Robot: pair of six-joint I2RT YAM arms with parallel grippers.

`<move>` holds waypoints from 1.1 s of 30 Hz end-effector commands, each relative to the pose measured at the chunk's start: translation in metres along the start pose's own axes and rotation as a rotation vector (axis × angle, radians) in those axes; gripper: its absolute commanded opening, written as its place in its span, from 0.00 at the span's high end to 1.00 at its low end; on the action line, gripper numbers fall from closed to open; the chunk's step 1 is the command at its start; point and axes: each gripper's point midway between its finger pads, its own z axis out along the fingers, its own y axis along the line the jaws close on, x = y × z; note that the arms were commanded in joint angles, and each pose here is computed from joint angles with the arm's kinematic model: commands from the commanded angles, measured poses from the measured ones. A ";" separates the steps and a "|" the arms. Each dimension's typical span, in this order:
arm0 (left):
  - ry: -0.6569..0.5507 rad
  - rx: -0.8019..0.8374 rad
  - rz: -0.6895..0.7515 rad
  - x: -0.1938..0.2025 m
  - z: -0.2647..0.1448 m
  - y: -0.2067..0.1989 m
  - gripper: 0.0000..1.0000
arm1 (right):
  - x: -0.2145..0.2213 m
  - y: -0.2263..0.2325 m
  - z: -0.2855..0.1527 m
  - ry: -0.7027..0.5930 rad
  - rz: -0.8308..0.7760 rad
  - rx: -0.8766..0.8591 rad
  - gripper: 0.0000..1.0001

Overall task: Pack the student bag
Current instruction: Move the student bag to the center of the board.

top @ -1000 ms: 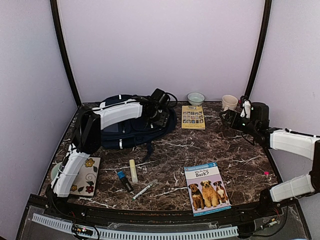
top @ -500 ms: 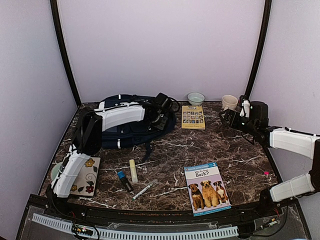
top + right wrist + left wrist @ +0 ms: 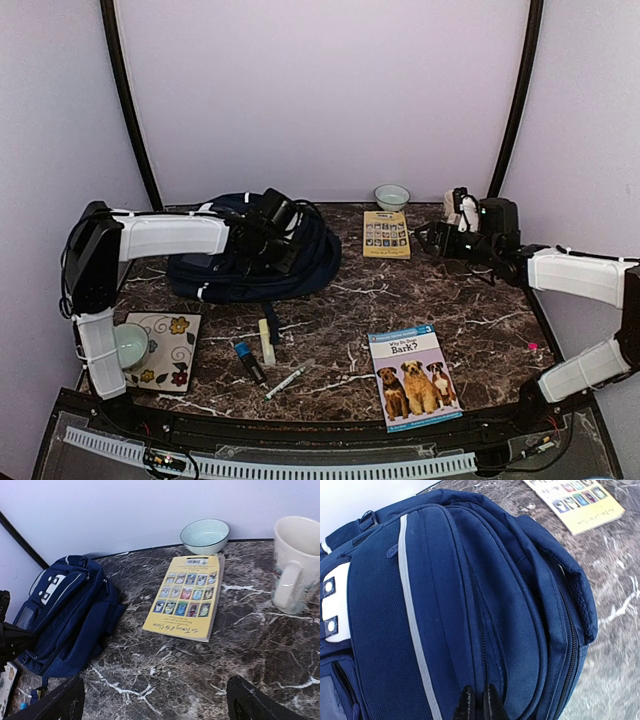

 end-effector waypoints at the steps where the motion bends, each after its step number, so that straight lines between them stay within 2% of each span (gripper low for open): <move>1: -0.067 0.005 0.032 -0.001 -0.028 0.001 1.00 | 0.006 0.040 0.015 0.047 -0.080 -0.121 0.00; 7: -0.065 -0.003 0.027 0.021 -0.038 0.006 1.00 | 0.032 0.075 0.052 0.173 -0.107 -0.178 0.00; 13: -0.091 0.001 -0.002 0.027 -0.042 0.007 0.98 | 0.047 0.111 0.090 0.247 -0.080 -0.247 0.00; 15: -0.097 -0.009 -0.021 0.028 -0.046 0.010 0.90 | 0.052 0.122 0.102 0.270 -0.082 -0.266 0.00; 17: -0.109 -0.021 -0.034 0.029 -0.051 0.014 0.72 | 0.045 0.134 0.114 0.264 -0.079 -0.289 0.01; 19: -0.118 -0.042 -0.052 0.030 -0.058 0.021 0.61 | 0.045 0.140 0.128 0.273 -0.071 -0.308 0.01; 22: -0.106 -0.084 -0.091 0.035 -0.069 0.032 0.49 | 0.043 0.145 0.145 0.280 -0.054 -0.311 0.01; 26: -0.038 -0.136 -0.152 0.058 -0.083 0.047 0.46 | 0.046 0.150 0.169 0.306 -0.036 -0.319 0.03; 30: 0.056 -0.166 -0.205 0.101 -0.094 0.057 0.35 | 0.054 0.160 0.186 0.344 -0.014 -0.353 0.07; 33: 0.137 -0.197 -0.257 0.134 -0.103 0.065 0.36 | 0.064 0.168 0.197 0.377 -0.010 -0.361 0.08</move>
